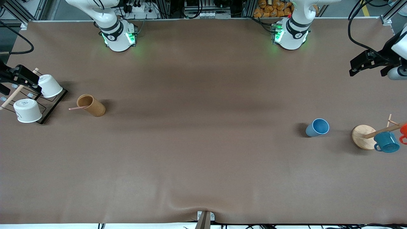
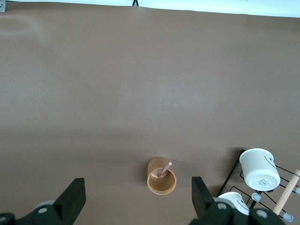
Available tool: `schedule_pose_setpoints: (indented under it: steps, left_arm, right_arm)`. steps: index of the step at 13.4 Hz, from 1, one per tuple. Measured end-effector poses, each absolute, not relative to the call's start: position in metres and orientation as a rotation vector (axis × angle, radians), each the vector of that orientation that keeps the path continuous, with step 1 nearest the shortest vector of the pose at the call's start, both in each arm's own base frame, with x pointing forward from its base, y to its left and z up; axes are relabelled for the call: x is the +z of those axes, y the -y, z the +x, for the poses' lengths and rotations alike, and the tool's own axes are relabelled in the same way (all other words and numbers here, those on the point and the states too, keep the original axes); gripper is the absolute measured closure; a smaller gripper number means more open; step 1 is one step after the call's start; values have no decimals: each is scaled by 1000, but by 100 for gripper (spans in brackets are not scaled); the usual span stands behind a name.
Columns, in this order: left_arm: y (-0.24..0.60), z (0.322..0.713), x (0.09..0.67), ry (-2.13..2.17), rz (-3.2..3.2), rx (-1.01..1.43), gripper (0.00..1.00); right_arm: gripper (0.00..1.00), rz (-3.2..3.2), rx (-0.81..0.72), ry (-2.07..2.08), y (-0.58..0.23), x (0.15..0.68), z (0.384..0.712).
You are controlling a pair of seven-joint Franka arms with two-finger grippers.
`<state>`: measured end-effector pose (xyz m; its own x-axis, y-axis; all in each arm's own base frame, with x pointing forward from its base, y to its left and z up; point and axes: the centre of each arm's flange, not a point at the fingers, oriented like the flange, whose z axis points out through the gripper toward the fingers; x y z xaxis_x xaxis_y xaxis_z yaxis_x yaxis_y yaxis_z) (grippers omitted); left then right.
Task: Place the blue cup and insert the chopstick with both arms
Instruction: 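Reach the left gripper to the blue cup while the right gripper reaches the chopstick, then grasp the blue cup with the left gripper while the right gripper grasps the chopstick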
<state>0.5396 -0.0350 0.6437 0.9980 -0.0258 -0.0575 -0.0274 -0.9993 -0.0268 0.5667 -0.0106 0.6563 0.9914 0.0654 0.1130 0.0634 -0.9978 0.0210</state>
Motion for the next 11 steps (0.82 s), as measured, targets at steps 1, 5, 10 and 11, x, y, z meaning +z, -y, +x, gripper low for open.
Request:
schedule_pose_setpoints:
  steps: [1, 5, 10, 11]
  left_arm:
    - [35, 547, 626, -42, -3111, 122, 0]
    - [13, 587, 508, -107, -3118, 58, 0]
    - [-26, 590, 373, -147, -3122, 13, 0]
    - [-31, 593, 351, -134, -3124, 24, 0]
  right_arm:
    - [0, 3119, 175, -103, 10, 652, 570]
    - [0, 3127, 76, -122, 4, 609, 594]
    - [0, 3134, -92, -110, 15, 551, 615]
    - [0, 3134, -124, -101, 19, 545, 615]
